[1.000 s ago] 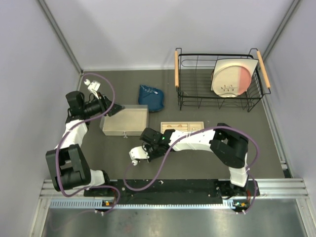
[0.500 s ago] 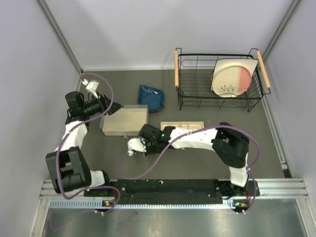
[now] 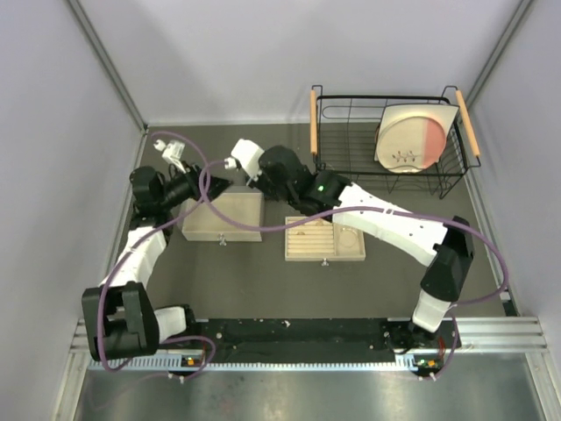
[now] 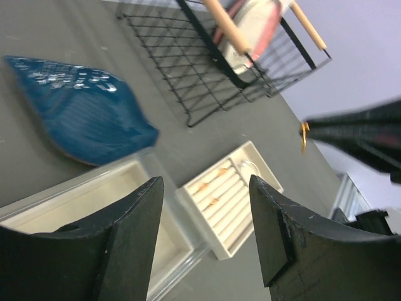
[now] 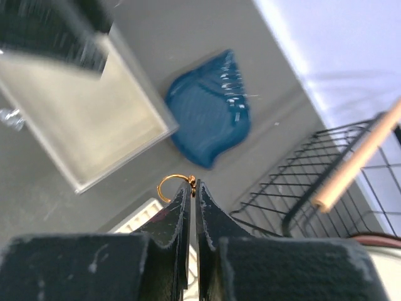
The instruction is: Organize the mixed jewelry
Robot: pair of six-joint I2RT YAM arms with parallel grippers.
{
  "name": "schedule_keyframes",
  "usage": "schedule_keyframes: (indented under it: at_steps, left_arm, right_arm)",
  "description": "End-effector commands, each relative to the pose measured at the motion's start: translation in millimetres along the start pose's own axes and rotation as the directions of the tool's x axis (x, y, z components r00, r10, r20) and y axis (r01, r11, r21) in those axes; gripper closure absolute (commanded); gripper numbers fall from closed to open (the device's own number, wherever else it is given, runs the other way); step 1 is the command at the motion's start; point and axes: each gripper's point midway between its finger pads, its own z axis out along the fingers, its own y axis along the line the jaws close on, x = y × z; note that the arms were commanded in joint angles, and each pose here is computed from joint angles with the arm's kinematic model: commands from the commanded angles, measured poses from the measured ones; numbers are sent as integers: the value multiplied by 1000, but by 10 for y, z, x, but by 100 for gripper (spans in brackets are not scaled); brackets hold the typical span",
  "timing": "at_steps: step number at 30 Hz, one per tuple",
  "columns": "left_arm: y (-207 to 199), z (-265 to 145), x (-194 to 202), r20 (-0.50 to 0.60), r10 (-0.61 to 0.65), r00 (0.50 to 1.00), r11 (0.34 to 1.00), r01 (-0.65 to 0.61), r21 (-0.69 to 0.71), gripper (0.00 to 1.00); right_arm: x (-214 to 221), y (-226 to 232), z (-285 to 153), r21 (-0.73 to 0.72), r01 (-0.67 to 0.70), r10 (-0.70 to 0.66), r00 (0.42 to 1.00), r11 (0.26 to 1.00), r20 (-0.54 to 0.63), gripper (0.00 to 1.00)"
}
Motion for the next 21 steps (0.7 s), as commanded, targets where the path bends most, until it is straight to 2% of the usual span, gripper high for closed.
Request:
schedule_keyframes:
  at_steps: [1,5,21]
  left_arm:
    - [-429,182,-33,21,76,997,992,-78,100,37]
    - [-768,409,-10,2,67,998,984,-66,164,37]
    - [-1042,725,24,37,26,999,974,-33,225,40]
  right_arm:
    - [-281,-496,-244,179,-114,107,993,977,50,100]
    - [-327,-563,-240,217,-156,147,988,964,56,100]
    - [-322,-523,-218,207,-226,219,974,952,56,100]
